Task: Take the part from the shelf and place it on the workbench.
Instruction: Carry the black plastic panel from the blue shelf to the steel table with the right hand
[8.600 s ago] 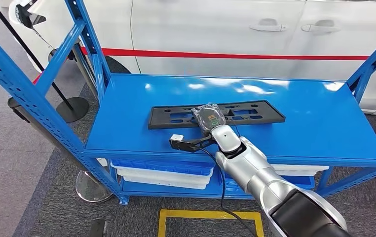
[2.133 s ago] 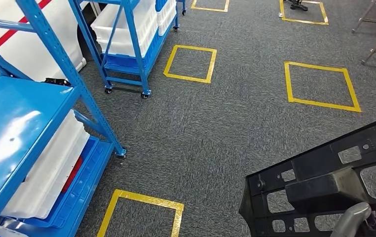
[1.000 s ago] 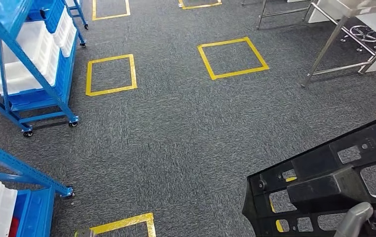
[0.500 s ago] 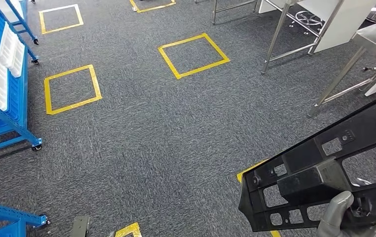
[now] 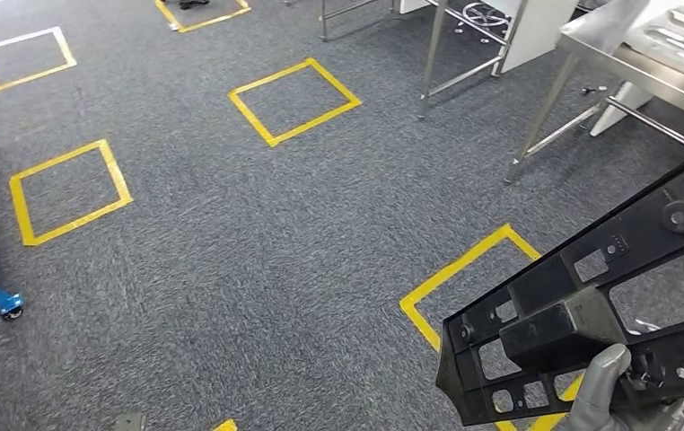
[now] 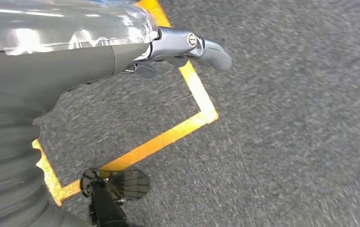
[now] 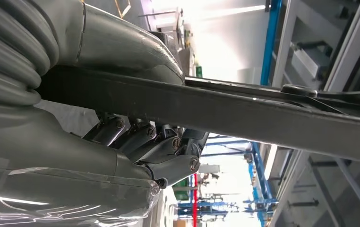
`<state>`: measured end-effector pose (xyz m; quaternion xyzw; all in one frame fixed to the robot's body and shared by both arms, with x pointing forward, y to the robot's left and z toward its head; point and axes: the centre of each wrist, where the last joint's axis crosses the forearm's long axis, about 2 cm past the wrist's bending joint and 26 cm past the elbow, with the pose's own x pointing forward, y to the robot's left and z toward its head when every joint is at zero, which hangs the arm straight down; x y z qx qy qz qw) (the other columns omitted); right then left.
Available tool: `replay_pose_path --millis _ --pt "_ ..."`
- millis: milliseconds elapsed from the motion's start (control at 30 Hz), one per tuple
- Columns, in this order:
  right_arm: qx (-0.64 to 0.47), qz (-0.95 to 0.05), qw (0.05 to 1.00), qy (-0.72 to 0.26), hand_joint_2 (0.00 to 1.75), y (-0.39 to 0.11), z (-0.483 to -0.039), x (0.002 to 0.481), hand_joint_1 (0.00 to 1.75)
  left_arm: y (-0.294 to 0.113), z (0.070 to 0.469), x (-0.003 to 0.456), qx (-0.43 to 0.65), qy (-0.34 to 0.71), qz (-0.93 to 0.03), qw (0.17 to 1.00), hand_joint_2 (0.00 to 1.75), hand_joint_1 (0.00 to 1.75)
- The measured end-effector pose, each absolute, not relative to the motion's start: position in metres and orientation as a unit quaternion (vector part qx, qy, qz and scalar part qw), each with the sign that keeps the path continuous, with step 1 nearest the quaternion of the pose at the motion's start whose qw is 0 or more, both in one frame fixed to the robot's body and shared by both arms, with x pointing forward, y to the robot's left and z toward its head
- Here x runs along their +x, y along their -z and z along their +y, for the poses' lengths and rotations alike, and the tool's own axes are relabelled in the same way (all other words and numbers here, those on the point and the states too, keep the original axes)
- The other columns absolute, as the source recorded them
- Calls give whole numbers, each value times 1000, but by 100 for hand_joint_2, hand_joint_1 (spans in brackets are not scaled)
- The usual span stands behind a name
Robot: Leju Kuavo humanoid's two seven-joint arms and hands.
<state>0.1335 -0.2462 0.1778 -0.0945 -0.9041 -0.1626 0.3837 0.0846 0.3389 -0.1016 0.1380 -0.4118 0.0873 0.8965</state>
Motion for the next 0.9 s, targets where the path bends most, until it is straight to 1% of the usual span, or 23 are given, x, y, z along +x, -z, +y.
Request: replay_pose_path --millis 167,500,900 --pt "-86 -906 383 159 175 -179 -243 135 175 100 341 92 135 -85 -428 890 175 0" --pt "-80 -905 390 147 175 -177 -239 136 175 101 348 85 139 -95 -417 893 175 0" --pt "-77 -905 395 137 175 -177 -238 136 175 103 346 78 132 -106 -407 897 175 0"
